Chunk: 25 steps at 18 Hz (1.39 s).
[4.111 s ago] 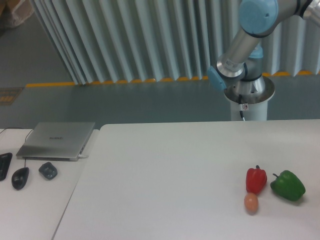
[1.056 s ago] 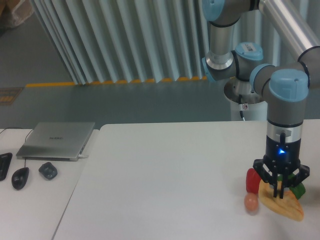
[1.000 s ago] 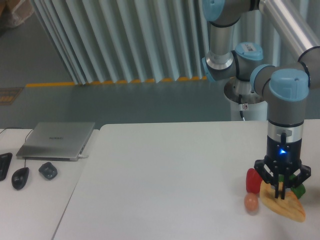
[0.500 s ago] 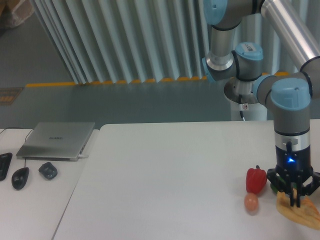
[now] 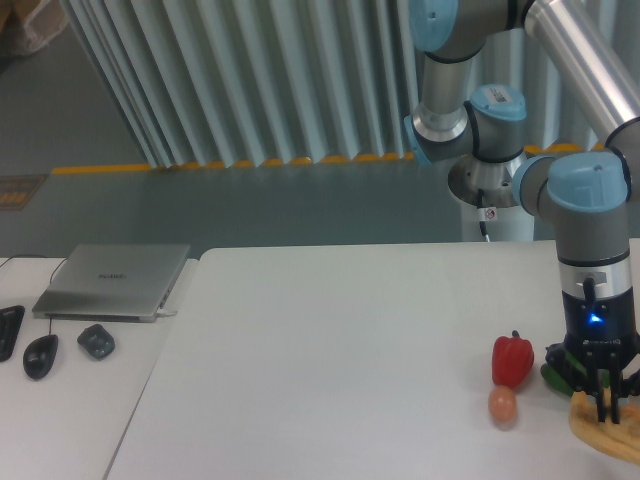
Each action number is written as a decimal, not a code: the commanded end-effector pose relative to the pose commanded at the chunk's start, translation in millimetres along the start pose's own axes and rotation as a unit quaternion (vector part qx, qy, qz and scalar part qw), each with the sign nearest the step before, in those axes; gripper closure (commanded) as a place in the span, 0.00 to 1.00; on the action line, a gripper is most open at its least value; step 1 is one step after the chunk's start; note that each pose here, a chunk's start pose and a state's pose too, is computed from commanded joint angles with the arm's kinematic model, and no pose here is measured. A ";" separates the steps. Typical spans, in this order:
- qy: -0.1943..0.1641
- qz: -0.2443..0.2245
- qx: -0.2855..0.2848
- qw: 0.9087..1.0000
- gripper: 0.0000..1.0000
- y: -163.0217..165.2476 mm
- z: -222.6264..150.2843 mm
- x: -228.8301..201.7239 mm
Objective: Place the triangular bread on the table
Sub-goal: 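Raise the open gripper up away from the bread slice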
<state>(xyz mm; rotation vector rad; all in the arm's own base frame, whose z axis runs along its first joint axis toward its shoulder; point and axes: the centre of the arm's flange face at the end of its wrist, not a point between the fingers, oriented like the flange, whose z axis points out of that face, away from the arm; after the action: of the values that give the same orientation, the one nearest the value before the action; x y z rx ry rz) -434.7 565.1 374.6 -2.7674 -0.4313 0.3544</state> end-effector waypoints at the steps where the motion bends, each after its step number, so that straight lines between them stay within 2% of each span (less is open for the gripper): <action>1: 0.005 0.000 -0.006 1.000 0.79 4.3 6.0 3.9; 5: 0.014 0.003 -0.017 1.000 0.78 9.3 17.5 14.3; 6: 0.015 0.008 -0.016 1.000 0.57 10.9 15.0 15.6; 7: 0.015 0.011 -0.016 1.000 0.17 11.4 15.0 14.5; 8: 0.014 0.009 -0.017 1.000 0.14 11.7 15.1 13.5; 9: 0.016 0.010 -0.022 1.000 0.05 15.3 19.2 15.2; 10: 0.018 0.012 -0.029 0.999 0.00 19.1 25.8 19.2; 12: 0.010 0.017 -0.048 0.999 0.00 28.9 33.4 22.2; 17: 0.014 0.103 -0.080 0.991 0.00 40.9 25.0 23.6; 20: 0.043 0.166 -0.113 0.979 0.00 48.7 12.9 19.4; 24: 0.061 0.205 -0.125 0.969 0.00 55.7 0.1 14.9; 25: 0.073 0.232 -0.132 0.961 0.00 59.0 -9.2 17.0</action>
<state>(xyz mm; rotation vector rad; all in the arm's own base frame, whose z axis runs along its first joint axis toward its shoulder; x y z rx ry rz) -401.5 515.0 359.5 -3.1115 0.2348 0.2041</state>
